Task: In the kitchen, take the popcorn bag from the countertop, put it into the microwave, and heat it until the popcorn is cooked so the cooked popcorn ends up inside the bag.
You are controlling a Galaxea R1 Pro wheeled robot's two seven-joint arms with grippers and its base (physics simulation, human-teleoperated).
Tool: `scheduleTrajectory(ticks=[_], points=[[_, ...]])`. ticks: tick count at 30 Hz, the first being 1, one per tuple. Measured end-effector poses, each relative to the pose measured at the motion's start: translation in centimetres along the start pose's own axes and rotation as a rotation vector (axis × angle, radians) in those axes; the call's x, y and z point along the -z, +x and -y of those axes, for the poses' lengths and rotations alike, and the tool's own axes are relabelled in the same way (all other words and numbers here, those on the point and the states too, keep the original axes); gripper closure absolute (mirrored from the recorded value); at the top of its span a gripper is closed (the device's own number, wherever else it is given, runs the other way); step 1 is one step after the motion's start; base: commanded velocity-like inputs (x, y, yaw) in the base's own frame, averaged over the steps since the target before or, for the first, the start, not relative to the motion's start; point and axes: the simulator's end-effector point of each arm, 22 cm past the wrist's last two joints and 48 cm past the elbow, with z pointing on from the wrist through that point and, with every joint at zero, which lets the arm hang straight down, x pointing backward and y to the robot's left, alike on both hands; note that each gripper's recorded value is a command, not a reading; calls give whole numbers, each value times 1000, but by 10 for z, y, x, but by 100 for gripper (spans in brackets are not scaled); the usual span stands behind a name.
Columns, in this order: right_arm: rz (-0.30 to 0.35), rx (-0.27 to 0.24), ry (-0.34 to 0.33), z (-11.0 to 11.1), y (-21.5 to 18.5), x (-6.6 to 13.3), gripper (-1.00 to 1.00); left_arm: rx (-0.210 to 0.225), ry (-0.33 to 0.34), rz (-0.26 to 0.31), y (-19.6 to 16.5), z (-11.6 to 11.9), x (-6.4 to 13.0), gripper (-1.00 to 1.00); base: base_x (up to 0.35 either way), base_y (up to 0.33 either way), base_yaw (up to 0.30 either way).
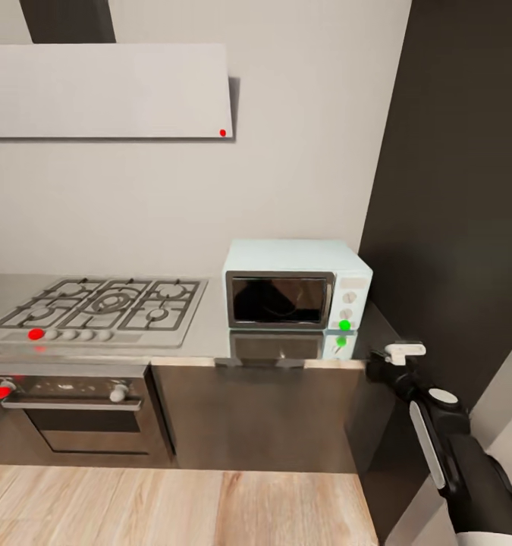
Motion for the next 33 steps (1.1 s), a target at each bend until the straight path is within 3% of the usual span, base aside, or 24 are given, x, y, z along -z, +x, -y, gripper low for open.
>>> scheduleTrajectory(ticks=[2, 4, 9, 10, 13, 15, 16, 18, 20, 22, 30, 33], points=[[-23, -5, -3, -1, 11, 1, 100, -1, 0, 0, 0, 0, 0, -100, -298, 0, 0], [-112, -15, -6, -1, 57, 6, 100, -2, 1, -1, 0, 1, 0, -100, -200, 0, 0], [-508, -52, -6, -2, 264, 55, 100, -2, 0, 0, 0, 0, 0, -100, -27, 0, 0], [-624, -67, -3, -1, 318, 73, 100, -2, 0, 0, 0, 0, 0, -100, -2, 0, 0], [-869, -105, 11, 1, 433, 130, 100, -1, -1, 0, 1, 0, 0, -100, 0, 0, 0], [-972, -90, 18, 1, 514, 188, 100, 1, -1, 0, 1, 0, 0, -100, 0, 0, 0], [-1038, -74, 7, -4, 550, 227, 100, 1, -1, 0, 1, 0, 0, -100, 0, 0, 0], [-1066, -35, -30, -15, 578, 264, 100, 1, -1, 0, 1, 0, 0, -100, 0, 0, 0], [-1120, -29, -64, -28, 602, 306, 100, 1, -1, -1, 1, 0, 0, -100, 0, 0, 0], [-1138, -38, -76, -34, 608, 321, 100, 1, -1, -2, 1, -1, 0, -100, 0, 0, 0], [-1132, -38, -71, -34, 607, 318, 100, -7, -7, 2, -2, -5, 0, -100, 0, 0, 0], [-1125, -43, -65, -33, 606, 315, 100, -51, -26, 7, -8, -20, 1, -100, 0, 0, 0]])
